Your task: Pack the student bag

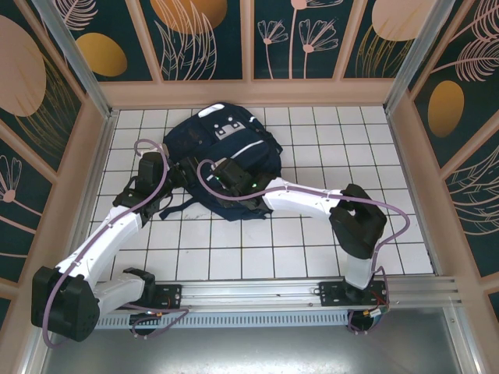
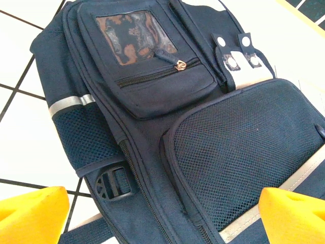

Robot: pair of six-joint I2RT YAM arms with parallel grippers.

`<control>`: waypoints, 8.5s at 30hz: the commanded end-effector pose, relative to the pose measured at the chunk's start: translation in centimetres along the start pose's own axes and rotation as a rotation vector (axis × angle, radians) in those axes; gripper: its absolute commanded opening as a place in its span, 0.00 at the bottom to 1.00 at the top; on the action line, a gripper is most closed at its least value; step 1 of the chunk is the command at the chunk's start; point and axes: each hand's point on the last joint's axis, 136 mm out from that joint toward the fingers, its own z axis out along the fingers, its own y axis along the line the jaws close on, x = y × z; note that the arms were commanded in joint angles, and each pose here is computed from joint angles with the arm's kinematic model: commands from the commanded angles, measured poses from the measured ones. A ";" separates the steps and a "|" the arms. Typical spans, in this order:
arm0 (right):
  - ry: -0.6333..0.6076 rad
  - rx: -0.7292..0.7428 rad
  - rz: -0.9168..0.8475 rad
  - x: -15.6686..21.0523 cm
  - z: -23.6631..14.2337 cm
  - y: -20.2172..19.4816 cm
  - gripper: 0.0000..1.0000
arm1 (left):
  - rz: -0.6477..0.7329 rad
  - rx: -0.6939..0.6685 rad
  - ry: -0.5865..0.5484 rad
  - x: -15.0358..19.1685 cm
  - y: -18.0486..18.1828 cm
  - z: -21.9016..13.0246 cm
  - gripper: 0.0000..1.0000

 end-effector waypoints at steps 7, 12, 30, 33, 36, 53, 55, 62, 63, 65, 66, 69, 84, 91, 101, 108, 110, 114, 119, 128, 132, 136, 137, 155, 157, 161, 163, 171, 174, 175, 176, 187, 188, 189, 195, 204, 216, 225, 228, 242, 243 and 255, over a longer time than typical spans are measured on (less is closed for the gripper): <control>0.016 0.035 -0.045 -0.1 -0.8 -0.6 0.20 | -0.189 0.108 0.055 1.9 -0.8 -0.7 0.93; -0.020 0.001 -0.043 -1.1 -1.7 -0.1 0.09 | -0.260 0.204 0.107 3.6 -1.7 0.1 0.85; -0.058 -0.023 -0.016 -1.5 -3.3 -0.1 0.03 | -0.420 0.362 0.156 4.2 -4.2 3.9 0.43; -0.041 -0.008 -0.024 -1.1 -3.4 -0.4 0.06 | -0.426 0.322 0.149 4.6 -3.3 4.4 0.33; -0.009 0.024 -0.062 0.0 -3.2 -1.1 0.11 | -0.405 0.294 0.156 5.2 -2.6 5.1 0.21; -0.060 0.267 0.084 0.8 -5.5 -12.6 0.05 | -0.364 0.201 0.157 6.3 -0.6 6.4 0.05; -0.066 0.292 0.105 0.7 -5.5 -14.1 0.05 | -0.362 0.203 0.154 6.1 -0.7 6.3 0.05; -0.091 0.291 0.169 -0.8 -5.7 -16.0 0.03 | -0.339 0.202 0.153 5.6 -1.2 6.2 0.09; -0.095 0.265 0.169 -1.0 -5.8 -15.4 0.03 | -0.334 0.195 0.147 5.3 -1.1 6.0 0.17; -0.107 0.204 0.160 -1.5 -6.2 -13.9 0.03 | -0.328 0.170 0.131 4.9 -0.8 5.5 0.34; -0.114 0.176 0.152 -1.7 -6.4 -13.0 0.01 | -0.323 0.154 0.126 4.9 -0.5 5.2 0.45; -0.138 0.090 0.119 -2.5 -7.1 -10.0 0.01 | -0.318 0.110 0.109 4.6 0.2 3.9 0.62; -0.202 -0.231 0.016 -7.6 -4.7 1.0 0.00 | -0.426 0.156 0.127 5.0 -0.1 -1.9 0.70; -0.193 -0.286 0.014 -8.8 -2.7 2.8 0.00 | -0.430 0.143 0.121 4.7 -0.1 -1.0 0.70; -0.153 -0.361 -0.027 -6.8 -3.0 4.9 0.00 | -0.514 0.194 0.030 2.9 -0.6 0.7 0.61; -0.121 -0.208 -0.025 -4.5 -3.1 1.7 0.00 | -0.540 0.126 -0.003 3.6 1.4 1.4 0.35; -0.102 -0.136 -0.018 -3.6 -2.9 0.0 0.00 | -0.525 0.110 -0.012 3.8 1.8 1.5 0.28; -0.074 -0.044 0.023 -2.0 -2.9 -4.0 0.00 | -0.511 0.090 -0.014 4.3 2.5 1.8 0.16; -0.085 0.014 0.091 -1.6 -3.3 -8.5 0.00 | -0.496 0.095 0.019 5.2 2.5 2.3 0.13; -0.108 0.055 0.127 -3.7 -2.1 -14.5 0.00 | -0.485 0.089 0.030 5.5 2.7 2.4 0.10; -0.105 -0.035 0.061 -4.7 -1.3 -14.2 0.00 | -0.478 0.075 0.034 5.8 3.0 2.5 0.08; -0.117 -0.036 -0.014 -5.3 -0.9 -14.8 0.00 | -0.463 0.046 0.033 6.1 3.7 2.6 0.07; -0.128 -0.021 -0.024 -5.6 -0.8 -15.3 0.00 | -0.458 0.038 0.033 6.2 3.8 2.6 0.07; -0.205 0.102 0.073 -10.2 1.1 -19.3 0.00 | -0.367 -0.001 0.053 6.0 3.9 3.4 0.05; -0.223 0.100 0.097 -10.3 0.8 -19.3 0.00 | -0.342 -0.017 0.053 5.6 3.9 3.5 0.04; -0.208 0.056 0.088 -9.9 0.8 -20.0 0.00 | -0.308 -0.050 0.043 4.9 4.2 3.6 0.04; -0.200 0.043 0.095 -9.5 0.6 -19.8 0.00 | -0.292 -0.040 0.045 4.6 3.9 3.6 0.05; -0.182 0.047 0.195 -5.4 -4.9 -18.8 0.00 | -0.173 0.001 0.149 5.3 2.3 4.2 0.06; -0.181 0.026 0.207 -3.5 -6.9 -18.0 0.00 | -0.147 0.025 0.173 5.6 1.8 4.3 0.07; -0.185 0.015 0.209 -3.0 -7.5 -17.6 0.00 | -0.144 0.027 0.177 5.7 1.8 4.3 0.07; -0.181 0.009 0.209 -2.4 -7.9 -17.4 0.00 | -0.142 0.033 0.180 5.7 1.7 4.3 0.07; -0.192 0.078 0.355 -1.9 -7.9 -19.0 0.31 | -0.132 0.076 0.185 4.7 0.2 4.0 0.45; -0.218 0.094 0.376 -2.2 -8.5 -19.3 0.41 | -0.127 0.072 0.170 4.3 0.1 3.6 0.54; -0.240 0.110 0.396 -2.4 -9.1 -19.7 0.49 | -0.122 0.069 0.150 3.6 0.0 3.3 0.60; -0.409 0.417 0.511 -2.7 -14.2 -25.9 0.86 | -0.065 -0.121 -0.071 -2.0 2.1 0.0 0.84; -0.595 0.840 0.647 2.4 -20.3 -35.4 0.99 | -0.038 -0.497 -0.605 -8.5 9.3 -6.9 0.98; -0.602 1.019 0.550 10.7 -19.1 -38.3 0.99 | 0.025 -0.627 -0.700 -7.3 15.5 -6.0 0.98; -0.660 0.979 0.541 14.1 -18.3 -38.6 0.99 | 0.202 -0.533 -0.680 -6.5 15.3 -3.4 0.98; -0.702 0.897 0.522 14.0 -17.6 -38.3 0.99 | 0.279 -0.445 -0.718 -6.3 14.1 -2.8 0.99; -0.795 0.648 0.420 12.9 -14.9 -36.6 0.99 | 0.385 -0.276 -0.676 -4.8 13.0 1.4 0.99; -0.792 0.644 0.413 13.0 -14.7 -36.5 0.99 | 0.385 -0.279 -0.681 -4.8 13.1 1.4 0.99; -0.738 0.634 0.436 13.2 -13.2 -37.3 0.99 | 0.347 -0.328 -0.684 -5.1 14.0 1.2 0.99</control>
